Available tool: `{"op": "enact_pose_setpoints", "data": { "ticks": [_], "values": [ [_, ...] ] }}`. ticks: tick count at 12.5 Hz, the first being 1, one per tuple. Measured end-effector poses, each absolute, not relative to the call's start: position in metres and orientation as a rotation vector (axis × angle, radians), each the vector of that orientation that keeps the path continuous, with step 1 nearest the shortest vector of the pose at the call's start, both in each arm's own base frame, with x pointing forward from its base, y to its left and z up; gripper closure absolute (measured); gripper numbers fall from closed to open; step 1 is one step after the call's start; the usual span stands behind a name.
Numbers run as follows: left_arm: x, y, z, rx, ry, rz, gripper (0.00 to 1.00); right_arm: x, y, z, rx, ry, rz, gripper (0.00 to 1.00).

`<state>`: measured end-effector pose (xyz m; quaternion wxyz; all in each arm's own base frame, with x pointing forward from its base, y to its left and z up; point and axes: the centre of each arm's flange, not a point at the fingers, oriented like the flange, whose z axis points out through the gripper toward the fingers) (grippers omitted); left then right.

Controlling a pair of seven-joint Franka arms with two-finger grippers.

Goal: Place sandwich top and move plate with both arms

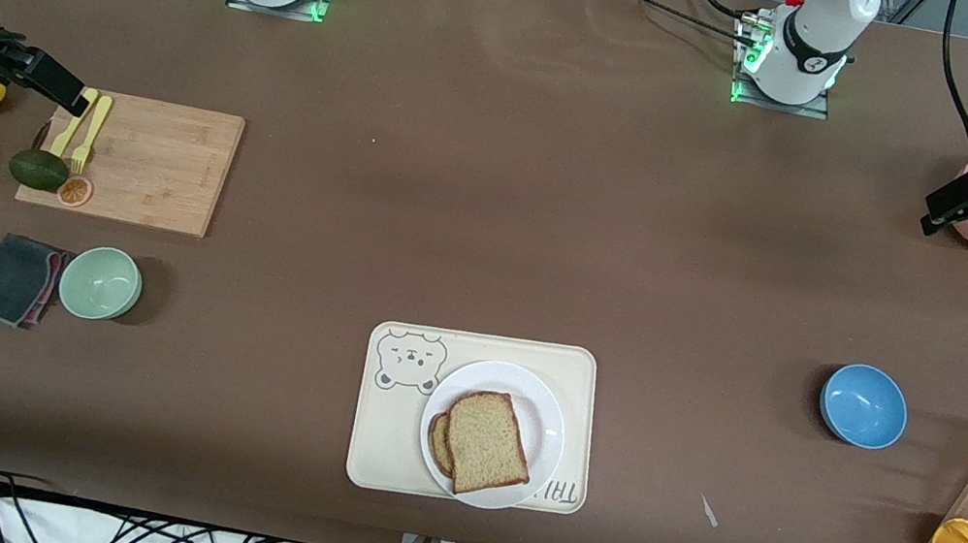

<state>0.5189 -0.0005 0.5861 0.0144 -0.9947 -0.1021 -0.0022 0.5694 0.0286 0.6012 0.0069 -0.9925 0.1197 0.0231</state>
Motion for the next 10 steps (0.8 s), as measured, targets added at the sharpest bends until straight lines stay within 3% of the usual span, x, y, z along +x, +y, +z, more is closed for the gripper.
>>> {"op": "enact_pose_setpoints", "data": {
  "ticks": [10],
  "values": [
    [0.524,-0.013,0.588,-3.097,-0.282,0.039,0.00,0.569,0.015,0.602,-3.101,0.397,0.086,0.00]
  ]
}}
